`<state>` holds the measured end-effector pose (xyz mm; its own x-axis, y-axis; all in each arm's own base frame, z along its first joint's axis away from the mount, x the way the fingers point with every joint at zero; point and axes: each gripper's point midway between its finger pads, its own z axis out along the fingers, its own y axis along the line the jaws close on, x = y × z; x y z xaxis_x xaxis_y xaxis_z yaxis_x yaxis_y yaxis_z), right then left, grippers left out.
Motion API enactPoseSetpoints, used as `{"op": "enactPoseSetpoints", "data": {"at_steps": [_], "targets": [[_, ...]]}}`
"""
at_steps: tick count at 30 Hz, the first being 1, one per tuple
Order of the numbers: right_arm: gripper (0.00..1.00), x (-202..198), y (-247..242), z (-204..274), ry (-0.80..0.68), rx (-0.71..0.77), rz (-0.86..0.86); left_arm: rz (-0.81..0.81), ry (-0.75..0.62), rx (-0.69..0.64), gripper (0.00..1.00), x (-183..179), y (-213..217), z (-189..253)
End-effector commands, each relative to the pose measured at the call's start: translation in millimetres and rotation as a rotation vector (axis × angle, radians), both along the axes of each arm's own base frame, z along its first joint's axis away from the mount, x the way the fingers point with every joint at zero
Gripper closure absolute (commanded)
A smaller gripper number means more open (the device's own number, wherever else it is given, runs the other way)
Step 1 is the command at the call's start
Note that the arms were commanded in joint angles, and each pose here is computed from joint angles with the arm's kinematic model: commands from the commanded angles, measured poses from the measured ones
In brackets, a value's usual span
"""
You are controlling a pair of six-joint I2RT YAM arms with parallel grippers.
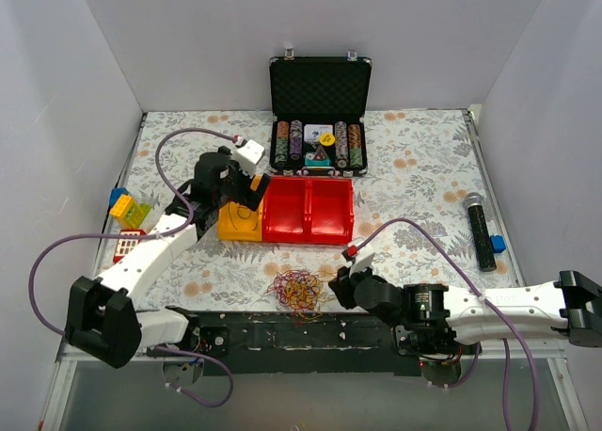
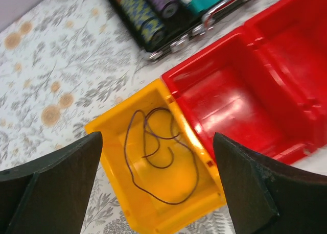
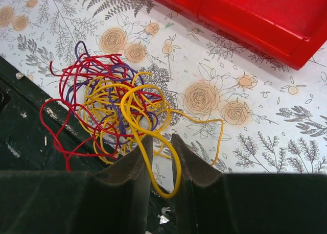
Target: Untangle the cables
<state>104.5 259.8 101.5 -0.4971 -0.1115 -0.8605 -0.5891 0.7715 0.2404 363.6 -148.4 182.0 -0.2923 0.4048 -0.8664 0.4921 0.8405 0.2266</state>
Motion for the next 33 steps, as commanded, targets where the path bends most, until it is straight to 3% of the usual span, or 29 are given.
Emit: {"op": "enactPoseSetpoints", "data": {"at_steps": [1,3,6,13,26,33], "targets": [[0.71,2.9,14.3,30.7,-0.033,0.082,0.003,-0.36,0.014,-0.164,0.09,-62.8,-45.0,64.6],[0.7,3.4,19.3,37.7,-0.043,0.112,0.008,-0.55,0.038,-0.209,0.02,-103.4,-60.2,73.9],[0.7,3.9,22.8,41.2,-0.054,0.119,0.016,-0.743,0.091,-0.268,0.02,-153.2,-73.5,69.5],[0.72,4.3,41.2,68.2,-0.097,0.177,0.053,-0.951,0.236,-0.236,0.02,-217.6,-100.2,23.4],[0.77,6.5,34.3,86.0,-0.118,0.202,0.041,-1.015,0.078,-0.094,0.02,-202.6,-133.1,-6.9],[0.81,10.3,27.6,87.1,-0.126,0.215,0.013,-1.1,0.107,-0.034,0.05,-214.5,-150.6,-34.2]]}}
